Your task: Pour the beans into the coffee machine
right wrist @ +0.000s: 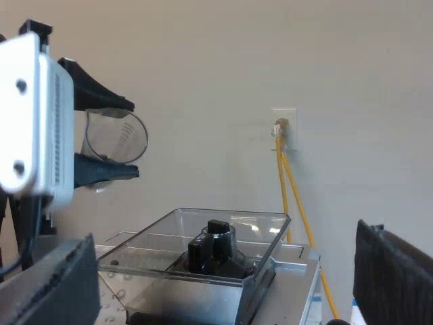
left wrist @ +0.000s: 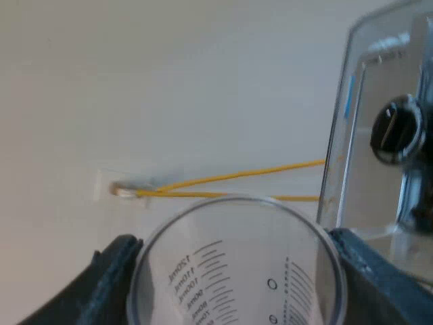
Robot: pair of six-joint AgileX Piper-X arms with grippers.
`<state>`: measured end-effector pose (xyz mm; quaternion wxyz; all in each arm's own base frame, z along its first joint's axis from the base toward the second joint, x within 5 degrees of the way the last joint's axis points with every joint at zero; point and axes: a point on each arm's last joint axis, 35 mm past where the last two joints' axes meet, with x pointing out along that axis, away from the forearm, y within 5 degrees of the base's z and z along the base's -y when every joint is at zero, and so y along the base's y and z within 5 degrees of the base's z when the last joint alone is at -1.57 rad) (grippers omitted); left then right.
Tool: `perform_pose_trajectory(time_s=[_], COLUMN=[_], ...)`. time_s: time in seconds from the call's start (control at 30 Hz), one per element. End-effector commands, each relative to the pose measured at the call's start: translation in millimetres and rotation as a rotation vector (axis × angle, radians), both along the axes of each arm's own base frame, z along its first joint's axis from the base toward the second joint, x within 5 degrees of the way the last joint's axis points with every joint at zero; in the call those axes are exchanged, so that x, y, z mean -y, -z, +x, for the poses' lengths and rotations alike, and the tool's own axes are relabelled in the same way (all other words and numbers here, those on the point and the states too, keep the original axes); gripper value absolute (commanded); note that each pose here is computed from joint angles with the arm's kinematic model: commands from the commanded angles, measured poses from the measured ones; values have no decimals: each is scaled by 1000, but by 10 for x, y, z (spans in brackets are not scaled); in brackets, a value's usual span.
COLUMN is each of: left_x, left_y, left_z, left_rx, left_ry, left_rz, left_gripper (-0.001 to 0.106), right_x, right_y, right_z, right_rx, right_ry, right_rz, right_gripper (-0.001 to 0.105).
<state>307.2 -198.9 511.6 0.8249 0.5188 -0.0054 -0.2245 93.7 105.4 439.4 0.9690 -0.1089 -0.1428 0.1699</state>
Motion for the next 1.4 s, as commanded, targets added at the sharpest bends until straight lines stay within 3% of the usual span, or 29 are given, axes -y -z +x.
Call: perform_pose_trajectory(time_s=[0.03,0.27,0.43,0.57,0.63,0.83,0.97,1.4], left_x=[-16,38,96,114,151,207,229,242], left_y=[-96,-69,-12,10,72,156,177,176], left_z=[-36,40,106,126,177,254,270,276], left_rx=[90,218,281,287,298,307,353,386], left_ry=[14,70,133,147,169,189,237,264], left_rz=[100,347,484,497,557,601,684,719], left_gripper=[0,0,0,0,0,0,0,0], right_x=[17,17,17,17,17,17,17,17], right_y=[-19,-19,-19,-19,-19,-19,-19,-19], right_z=[-10,-10,-10,-10,-10,-10,-10,-10], right_rx=[9,9,9,9,9,9,9,8], right_ry=[8,8,8,8,8,8,8,8], right_rz=[-6,-6,-6,-6,-6,-6,-6,-4], right_gripper=[78,78,78,78,78,78,78,78])
